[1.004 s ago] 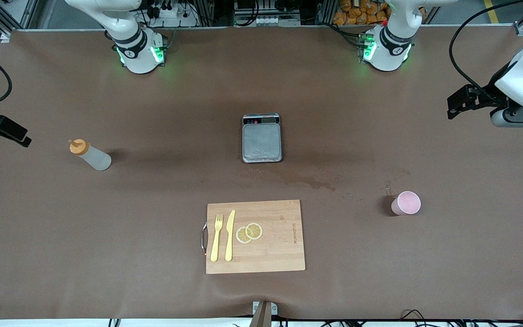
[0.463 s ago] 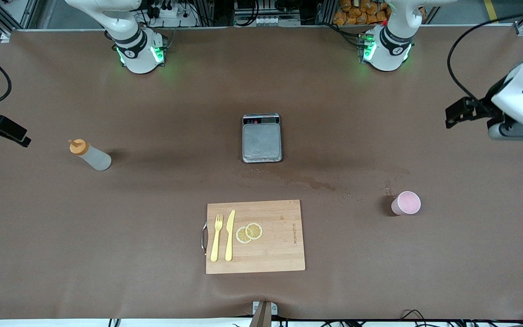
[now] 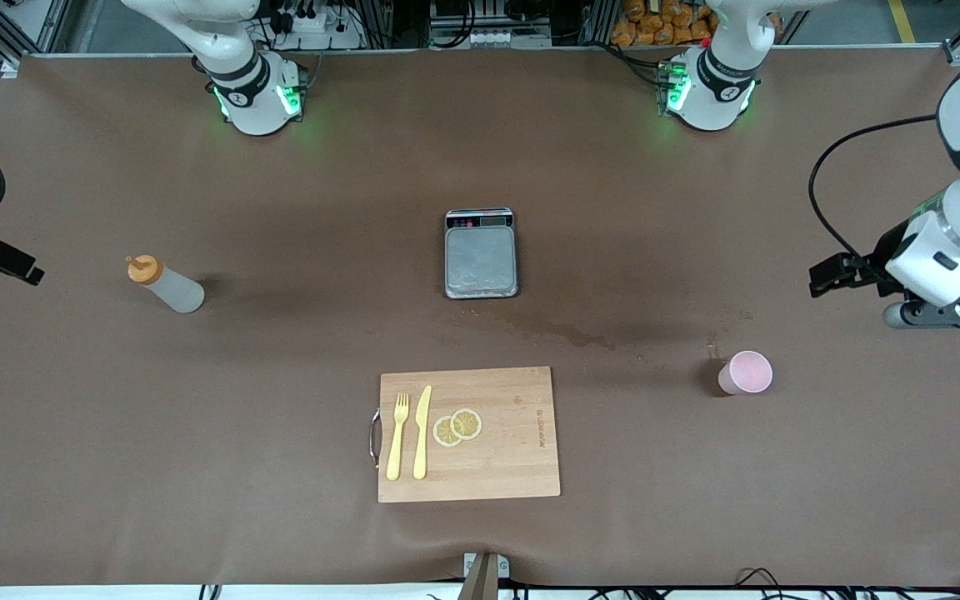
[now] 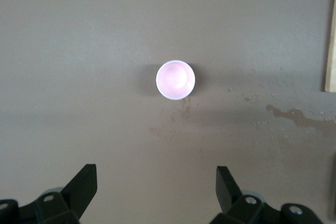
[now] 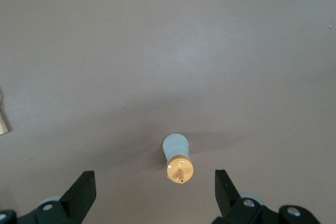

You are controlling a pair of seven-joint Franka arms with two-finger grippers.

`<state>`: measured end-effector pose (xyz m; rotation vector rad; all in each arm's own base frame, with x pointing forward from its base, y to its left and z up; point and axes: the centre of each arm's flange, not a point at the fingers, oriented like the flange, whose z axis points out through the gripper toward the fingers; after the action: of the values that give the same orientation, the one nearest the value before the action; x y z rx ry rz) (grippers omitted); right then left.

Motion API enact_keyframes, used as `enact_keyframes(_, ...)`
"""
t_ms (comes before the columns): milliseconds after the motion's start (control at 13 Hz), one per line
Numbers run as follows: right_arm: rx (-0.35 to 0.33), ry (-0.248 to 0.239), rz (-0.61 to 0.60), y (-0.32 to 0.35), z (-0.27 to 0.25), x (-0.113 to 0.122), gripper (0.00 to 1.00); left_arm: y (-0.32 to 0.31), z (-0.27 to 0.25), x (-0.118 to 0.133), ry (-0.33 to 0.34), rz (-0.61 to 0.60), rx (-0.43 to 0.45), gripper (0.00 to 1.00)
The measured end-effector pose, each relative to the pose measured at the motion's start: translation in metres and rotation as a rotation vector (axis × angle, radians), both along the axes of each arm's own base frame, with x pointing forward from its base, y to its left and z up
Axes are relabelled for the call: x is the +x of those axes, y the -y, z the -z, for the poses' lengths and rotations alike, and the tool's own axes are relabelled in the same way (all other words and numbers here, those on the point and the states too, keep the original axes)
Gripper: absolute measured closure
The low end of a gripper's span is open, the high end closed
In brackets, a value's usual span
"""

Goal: Add sauce to pink cup with both arms
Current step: 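Move the left gripper down over the pink cup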

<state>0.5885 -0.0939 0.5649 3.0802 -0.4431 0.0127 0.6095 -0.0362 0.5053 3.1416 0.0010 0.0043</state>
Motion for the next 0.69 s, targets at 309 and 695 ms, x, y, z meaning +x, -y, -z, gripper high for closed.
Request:
enact_keyframes(309,0.003,-0.018,0.04,0.027,0.03,0.012,0.0,-0.001,0.068,0.003,0.04,-0.001,-0.007,0.0)
enact_keyframes(695,0.182,-0.051,0.234,0.111,0.076,0.002,0.0,-0.019,0.146,0.023,0.076,-0.033,-0.021,0.0)
